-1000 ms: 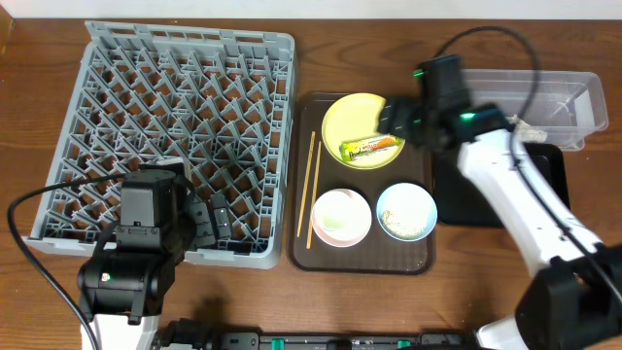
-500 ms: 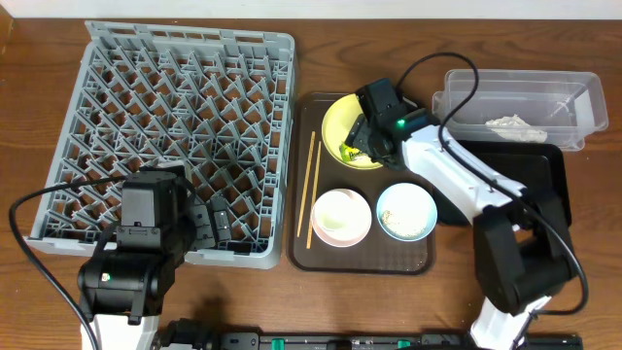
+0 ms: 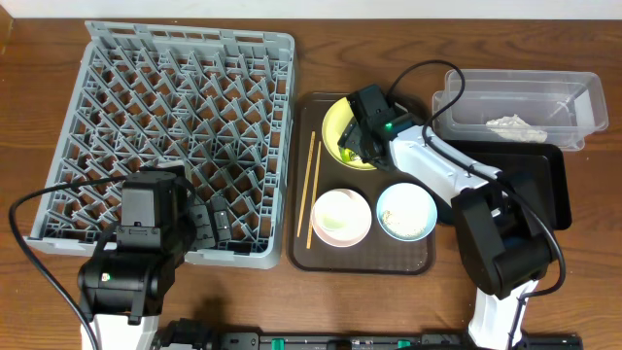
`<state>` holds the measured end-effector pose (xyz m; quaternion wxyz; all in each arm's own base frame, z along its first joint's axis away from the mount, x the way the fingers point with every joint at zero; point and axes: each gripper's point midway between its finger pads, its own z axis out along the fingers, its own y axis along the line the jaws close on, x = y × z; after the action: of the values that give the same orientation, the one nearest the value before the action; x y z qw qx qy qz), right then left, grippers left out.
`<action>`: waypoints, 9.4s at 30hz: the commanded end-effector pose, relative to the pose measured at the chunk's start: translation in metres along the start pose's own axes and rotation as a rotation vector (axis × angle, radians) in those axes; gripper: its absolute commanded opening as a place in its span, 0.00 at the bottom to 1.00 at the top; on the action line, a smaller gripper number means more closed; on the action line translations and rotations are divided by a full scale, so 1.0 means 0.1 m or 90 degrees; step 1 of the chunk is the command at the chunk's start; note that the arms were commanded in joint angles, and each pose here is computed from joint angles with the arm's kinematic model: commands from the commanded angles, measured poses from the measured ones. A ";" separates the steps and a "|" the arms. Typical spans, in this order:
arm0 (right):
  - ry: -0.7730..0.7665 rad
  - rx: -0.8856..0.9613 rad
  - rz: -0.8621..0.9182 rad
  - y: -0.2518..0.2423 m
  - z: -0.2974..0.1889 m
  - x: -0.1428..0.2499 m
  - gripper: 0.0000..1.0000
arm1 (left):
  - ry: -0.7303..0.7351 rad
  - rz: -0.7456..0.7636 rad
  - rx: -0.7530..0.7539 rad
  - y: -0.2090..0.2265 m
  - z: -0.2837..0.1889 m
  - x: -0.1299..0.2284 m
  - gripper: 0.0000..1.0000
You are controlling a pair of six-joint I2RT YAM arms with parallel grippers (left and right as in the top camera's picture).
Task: Sort waste into correct bins and load items into the dishwasher
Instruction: 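Return the right gripper to the plate and grasp the snack wrapper, then drop the snack wrapper into the clear bin with the right gripper, then grasp the rim of the blue bowl with the right gripper, then tip the blue bowl over the black tray to pour out rice, then place the emptied blue bowl onto the yellow plate with the right gripper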
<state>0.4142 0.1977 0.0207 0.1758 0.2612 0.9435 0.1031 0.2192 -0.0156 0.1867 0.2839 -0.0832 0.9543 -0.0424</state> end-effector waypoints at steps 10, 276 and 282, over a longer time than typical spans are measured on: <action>0.006 0.025 0.003 -0.08 0.06 0.07 0.42 | -0.004 0.006 -0.004 0.01 -0.02 -0.06 0.98; -0.211 -0.219 -0.705 0.31 -0.59 0.08 0.01 | 0.004 0.006 -0.006 0.01 0.01 -0.05 0.98; -0.195 -0.223 -0.679 0.30 -0.48 0.12 0.11 | 0.007 0.006 -0.006 0.01 0.01 -0.04 0.98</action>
<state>0.3981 0.2233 0.0690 0.3757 -0.2828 0.8751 0.1144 0.2208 -0.0157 0.1813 0.2707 -0.0835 0.9582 -0.0402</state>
